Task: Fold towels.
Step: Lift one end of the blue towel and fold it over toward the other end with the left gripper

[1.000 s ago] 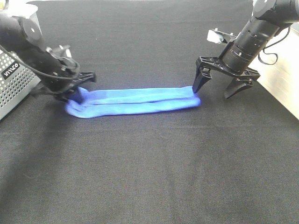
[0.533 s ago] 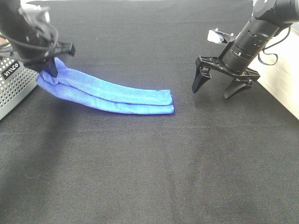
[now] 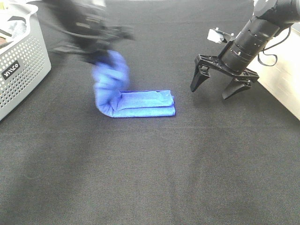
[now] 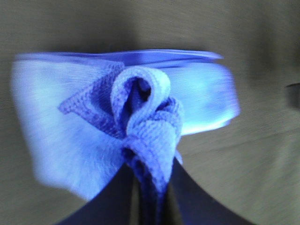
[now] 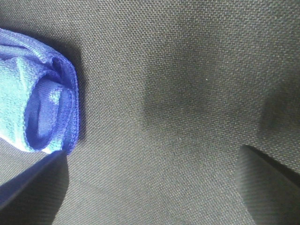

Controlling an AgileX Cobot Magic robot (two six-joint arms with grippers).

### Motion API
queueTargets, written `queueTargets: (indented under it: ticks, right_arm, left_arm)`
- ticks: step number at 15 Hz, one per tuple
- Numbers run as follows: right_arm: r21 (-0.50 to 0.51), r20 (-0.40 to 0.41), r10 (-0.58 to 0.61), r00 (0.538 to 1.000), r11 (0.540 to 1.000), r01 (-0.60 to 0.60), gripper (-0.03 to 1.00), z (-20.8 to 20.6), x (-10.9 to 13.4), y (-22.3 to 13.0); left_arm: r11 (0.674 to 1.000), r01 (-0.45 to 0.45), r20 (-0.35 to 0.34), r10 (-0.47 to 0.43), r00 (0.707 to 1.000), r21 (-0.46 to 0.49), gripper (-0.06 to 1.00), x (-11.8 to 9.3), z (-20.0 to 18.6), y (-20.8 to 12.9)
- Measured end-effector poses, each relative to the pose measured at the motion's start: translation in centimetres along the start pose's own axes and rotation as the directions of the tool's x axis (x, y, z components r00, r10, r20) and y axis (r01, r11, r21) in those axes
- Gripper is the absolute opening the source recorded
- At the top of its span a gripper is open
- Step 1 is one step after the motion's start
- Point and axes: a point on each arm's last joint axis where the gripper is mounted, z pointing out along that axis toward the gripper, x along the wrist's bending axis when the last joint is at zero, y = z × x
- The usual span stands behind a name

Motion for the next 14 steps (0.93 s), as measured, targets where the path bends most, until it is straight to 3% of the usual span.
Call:
queueTargets:
  ticks: [3,5,6,9,10,12,14]
  right_arm:
    - [0.000,0.000,0.000,1.000,1.000,0.000,0.90,0.0,0.0,0.0]
    - [0.000,0.000,0.000,1.000,1.000,0.000,0.90,0.0,0.0,0.0]
    - [0.004,-0.001,0.000,1.000,1.000,0.000,0.90,0.0,0.0,0.0]
    - [0.023,-0.008,0.003,1.000,1.000,-0.003,0.90,0.0,0.1,-0.2]
    - [0.027,-0.011,0.005,1.000,1.000,-0.004,0.90,0.0,0.1,-0.2]
    - [0.021,-0.013,0.000,1.000,1.000,0.000,0.90,-0.5,0.3,-0.2]
    - [-0.009,-0.043,0.006,0.999,1.000,-0.006,0.90,-1.7,1.0,-0.1]
  left_arm:
    - [0.999,0.017,0.088,-0.020,0.996,0.037,0.08,-3.1,4.6,0.2]
    - [0.999,0.028,0.101,-0.031,0.994,0.037,0.11,-3.7,5.4,0.3]
    - [0.998,0.045,0.111,-0.050,0.993,0.043,0.18,-4.3,6.2,0.3]
    - [0.995,0.088,0.127,-0.094,0.987,0.049,0.61,-4.9,7.0,0.2]
    - [0.995,0.088,0.136,-0.093,0.986,0.043,0.70,-5.1,6.8,0.4]
    - [1.000,0.010,0.134,-0.012,0.991,0.014,0.75,-5.3,5.4,1.2]
    - [0.998,-0.048,0.078,0.051,0.996,-0.036,0.76,-4.1,2.7,2.6]
